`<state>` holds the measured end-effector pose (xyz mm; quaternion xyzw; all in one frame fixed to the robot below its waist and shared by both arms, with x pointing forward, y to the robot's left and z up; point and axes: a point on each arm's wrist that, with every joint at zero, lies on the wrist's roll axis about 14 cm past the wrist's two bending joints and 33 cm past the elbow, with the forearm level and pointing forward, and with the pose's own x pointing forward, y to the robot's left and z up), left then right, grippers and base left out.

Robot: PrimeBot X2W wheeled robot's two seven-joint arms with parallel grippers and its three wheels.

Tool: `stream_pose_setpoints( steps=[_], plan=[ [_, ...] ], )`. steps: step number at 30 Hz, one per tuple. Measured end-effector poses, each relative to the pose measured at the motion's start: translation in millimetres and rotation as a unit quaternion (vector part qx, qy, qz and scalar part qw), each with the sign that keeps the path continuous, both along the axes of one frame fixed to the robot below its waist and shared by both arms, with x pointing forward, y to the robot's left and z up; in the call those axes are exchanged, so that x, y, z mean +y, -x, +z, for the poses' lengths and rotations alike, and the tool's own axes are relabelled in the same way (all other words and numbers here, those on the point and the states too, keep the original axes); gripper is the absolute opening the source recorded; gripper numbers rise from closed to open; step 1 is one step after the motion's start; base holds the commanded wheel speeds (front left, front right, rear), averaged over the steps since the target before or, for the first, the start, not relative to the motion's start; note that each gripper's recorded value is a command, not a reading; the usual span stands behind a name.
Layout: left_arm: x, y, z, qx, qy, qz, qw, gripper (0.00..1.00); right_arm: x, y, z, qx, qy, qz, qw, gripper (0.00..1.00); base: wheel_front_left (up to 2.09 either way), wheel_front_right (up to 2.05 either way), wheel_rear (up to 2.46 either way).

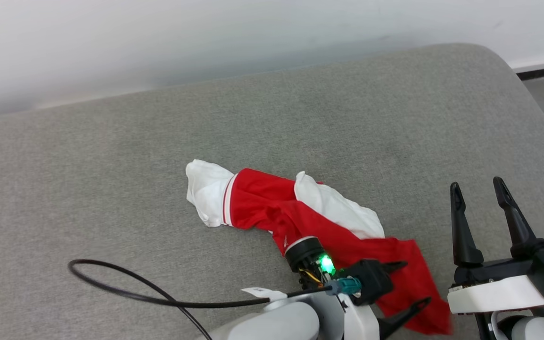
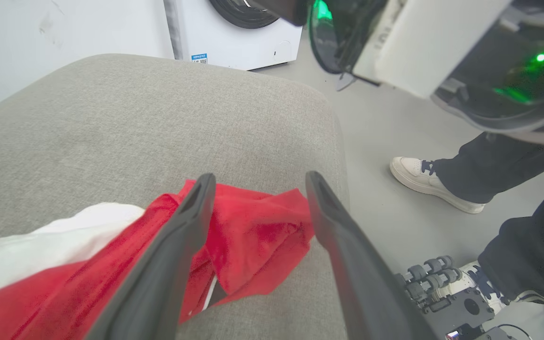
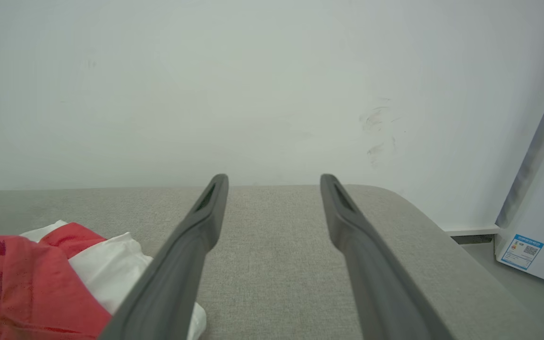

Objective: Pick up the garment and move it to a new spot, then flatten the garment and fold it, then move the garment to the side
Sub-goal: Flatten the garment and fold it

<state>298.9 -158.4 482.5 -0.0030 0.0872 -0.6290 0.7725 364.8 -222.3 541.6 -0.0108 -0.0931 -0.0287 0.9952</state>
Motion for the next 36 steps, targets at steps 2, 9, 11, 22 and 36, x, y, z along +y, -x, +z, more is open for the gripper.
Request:
stream_pose_setpoints(
  steps=[2,9,11,22,36],
  plan=[
    [5,-8,7,-0.008,0.014,0.015,1.0,1.0,2,-1,2,-0.003,0.0,0.003,1.0,1.0,0.0,0.0,0.0],
    [51,-72,68,-0.067,0.079,0.136,0.985,1.0,10,1,9,-0.015,0.006,0.016,1.0,1.0,0.0,0.0,0.0],
    [76,-92,83,-0.087,0.089,0.182,0.975,1.0,15,0,11,-0.018,0.008,0.024,1.0,1.0,0.0,0.0,0.0],
    [258,-143,116,-0.147,0.095,0.457,0.872,1.0,41,-6,20,-0.033,0.013,0.063,0.997,1.0,0.0,0.0,0.0],
    [307,-82,47,-0.064,0.094,0.55,0.828,1.0,42,-5,14,-0.024,0.013,0.064,0.998,1.0,0.0,0.0,0.0]
  ],
)
